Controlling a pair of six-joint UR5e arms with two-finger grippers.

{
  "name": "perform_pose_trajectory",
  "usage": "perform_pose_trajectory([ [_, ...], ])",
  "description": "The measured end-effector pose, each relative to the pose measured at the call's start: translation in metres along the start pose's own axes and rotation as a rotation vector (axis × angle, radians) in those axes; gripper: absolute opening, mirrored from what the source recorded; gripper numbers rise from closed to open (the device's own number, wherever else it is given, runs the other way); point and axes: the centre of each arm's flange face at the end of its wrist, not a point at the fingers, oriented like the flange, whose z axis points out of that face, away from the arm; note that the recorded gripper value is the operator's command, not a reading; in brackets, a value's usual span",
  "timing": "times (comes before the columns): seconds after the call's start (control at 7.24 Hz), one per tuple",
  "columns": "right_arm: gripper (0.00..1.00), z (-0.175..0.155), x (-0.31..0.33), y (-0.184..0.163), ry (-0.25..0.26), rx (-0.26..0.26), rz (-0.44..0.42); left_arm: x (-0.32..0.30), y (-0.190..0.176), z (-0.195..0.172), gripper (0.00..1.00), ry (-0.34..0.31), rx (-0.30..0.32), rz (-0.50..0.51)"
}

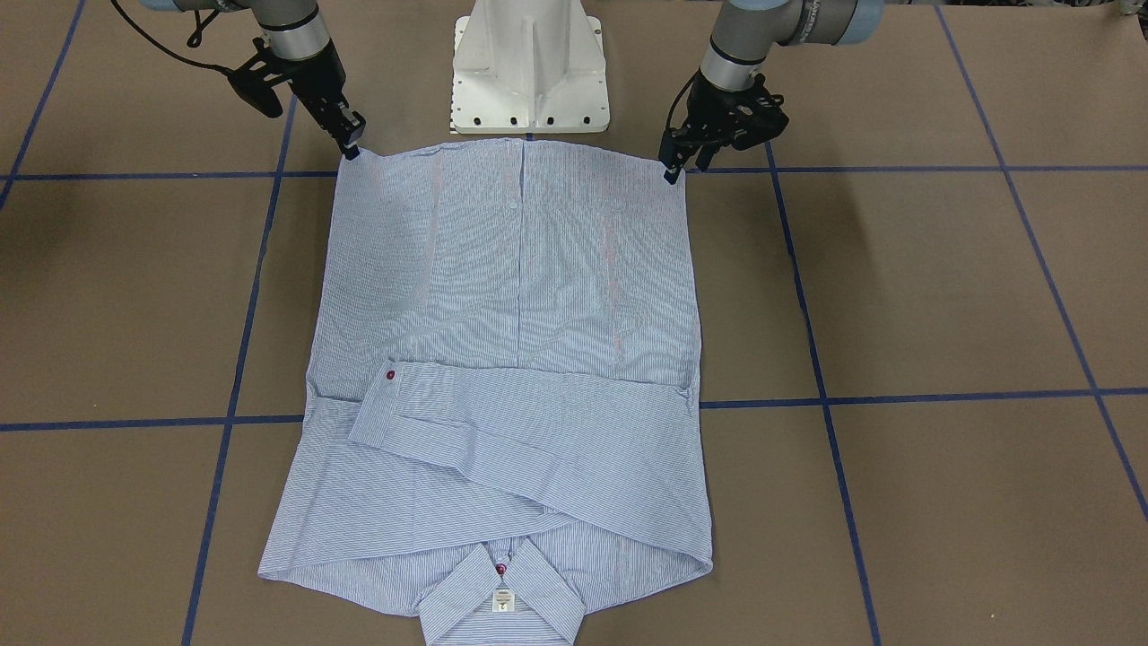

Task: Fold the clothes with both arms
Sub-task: 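Move the left gripper to the hem corner nearest it and grasp both hem corners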

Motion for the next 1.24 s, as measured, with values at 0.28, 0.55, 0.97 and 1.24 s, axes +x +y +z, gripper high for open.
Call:
perform_pose_trajectory([
  [0.28, 0.0, 0.0, 0.0, 0.0, 0.001, 0.001, 0.0, -0.005, 0.011, 0.007, 0.63, -0.017, -0.014, 0.008],
  [0.55, 0.0, 0.001, 0.002, -0.002, 0.005, 0.004, 0.0, -0.01, 0.014, 0.015, 0.52, -0.033, -0.014, 0.012],
  [0.97, 0.0, 0.001, 0.004, -0.004, 0.007, 0.007, -0.001, -0.012, 0.014, 0.019, 0.0, -0.041, -0.012, 0.012],
  [1.24, 0.0, 0.001, 0.005, -0.005, 0.009, 0.011, 0.0, -0.011, 0.014, 0.019, 0.0, -0.039, -0.011, 0.002],
])
